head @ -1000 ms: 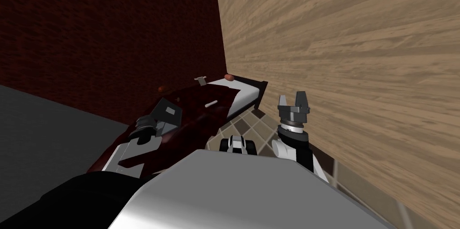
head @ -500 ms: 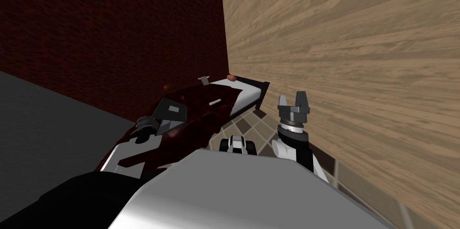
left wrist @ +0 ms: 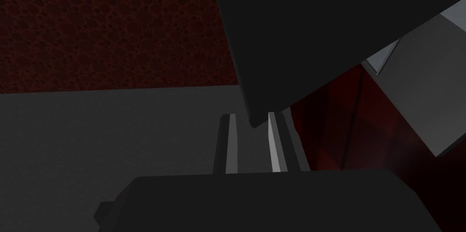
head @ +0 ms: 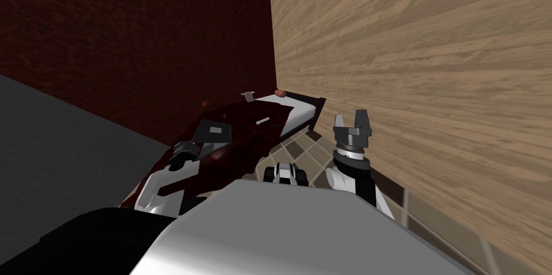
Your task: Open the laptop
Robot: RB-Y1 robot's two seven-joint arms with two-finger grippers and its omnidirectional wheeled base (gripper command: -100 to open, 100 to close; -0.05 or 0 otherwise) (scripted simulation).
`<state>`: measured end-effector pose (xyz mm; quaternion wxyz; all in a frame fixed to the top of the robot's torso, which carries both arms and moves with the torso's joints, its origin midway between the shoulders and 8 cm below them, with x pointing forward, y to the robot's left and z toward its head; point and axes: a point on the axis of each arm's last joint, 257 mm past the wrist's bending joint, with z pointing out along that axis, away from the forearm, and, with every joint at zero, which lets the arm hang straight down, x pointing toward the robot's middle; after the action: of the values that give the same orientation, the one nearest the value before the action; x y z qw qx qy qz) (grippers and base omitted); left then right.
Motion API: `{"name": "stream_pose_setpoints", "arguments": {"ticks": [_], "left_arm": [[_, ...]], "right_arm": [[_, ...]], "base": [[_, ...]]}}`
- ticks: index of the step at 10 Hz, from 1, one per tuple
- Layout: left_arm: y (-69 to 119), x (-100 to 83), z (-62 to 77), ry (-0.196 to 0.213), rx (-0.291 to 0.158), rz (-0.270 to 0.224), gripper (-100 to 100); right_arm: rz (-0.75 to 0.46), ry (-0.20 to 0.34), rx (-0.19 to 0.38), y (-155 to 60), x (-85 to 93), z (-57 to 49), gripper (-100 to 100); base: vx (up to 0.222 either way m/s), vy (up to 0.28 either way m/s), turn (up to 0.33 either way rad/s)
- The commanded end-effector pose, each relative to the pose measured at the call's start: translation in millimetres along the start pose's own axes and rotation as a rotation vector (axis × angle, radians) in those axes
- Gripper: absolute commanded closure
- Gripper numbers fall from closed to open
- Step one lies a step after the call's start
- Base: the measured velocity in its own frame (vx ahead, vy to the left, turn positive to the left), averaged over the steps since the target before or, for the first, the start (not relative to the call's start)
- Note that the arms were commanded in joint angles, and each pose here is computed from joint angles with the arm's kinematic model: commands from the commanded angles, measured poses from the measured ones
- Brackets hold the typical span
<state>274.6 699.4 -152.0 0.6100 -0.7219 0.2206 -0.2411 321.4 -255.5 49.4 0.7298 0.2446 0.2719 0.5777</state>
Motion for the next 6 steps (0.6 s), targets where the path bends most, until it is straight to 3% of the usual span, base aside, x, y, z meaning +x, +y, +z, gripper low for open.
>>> {"name": "stream_pose_setpoints", "arguments": {"ticks": [1, 2, 3, 6], "left_arm": [[27.9, 12.6, 0.5, 0.016, -0.054, -0.108, 100], [16.6, 3.7, 0.1, 0.007, -0.027, -0.077, 100], [37.6, 13.4, 0.3, 0.023, -0.055, -0.16, 100], [66.7, 31.7, -0.3, 0.048, -0.094, -0.279, 100]], "right_arm": [[0.0, 0.0, 0.0, 0, 0.0, 0.0, 0], [0.0, 0.0, 0.0, 0, 0.0, 0.0, 0], [0.0, 0.0, 0.0, 0, 0.0, 0.0, 0], [0.0, 0.0, 0.0, 0, 0.0, 0.0, 0]], "base": [[-0.048, 0.083, 0.015], [-0.031, 0.038, 0.022], [-0.048, 0.074, 0.063], [-0.056, 0.098, 0.019]]}}
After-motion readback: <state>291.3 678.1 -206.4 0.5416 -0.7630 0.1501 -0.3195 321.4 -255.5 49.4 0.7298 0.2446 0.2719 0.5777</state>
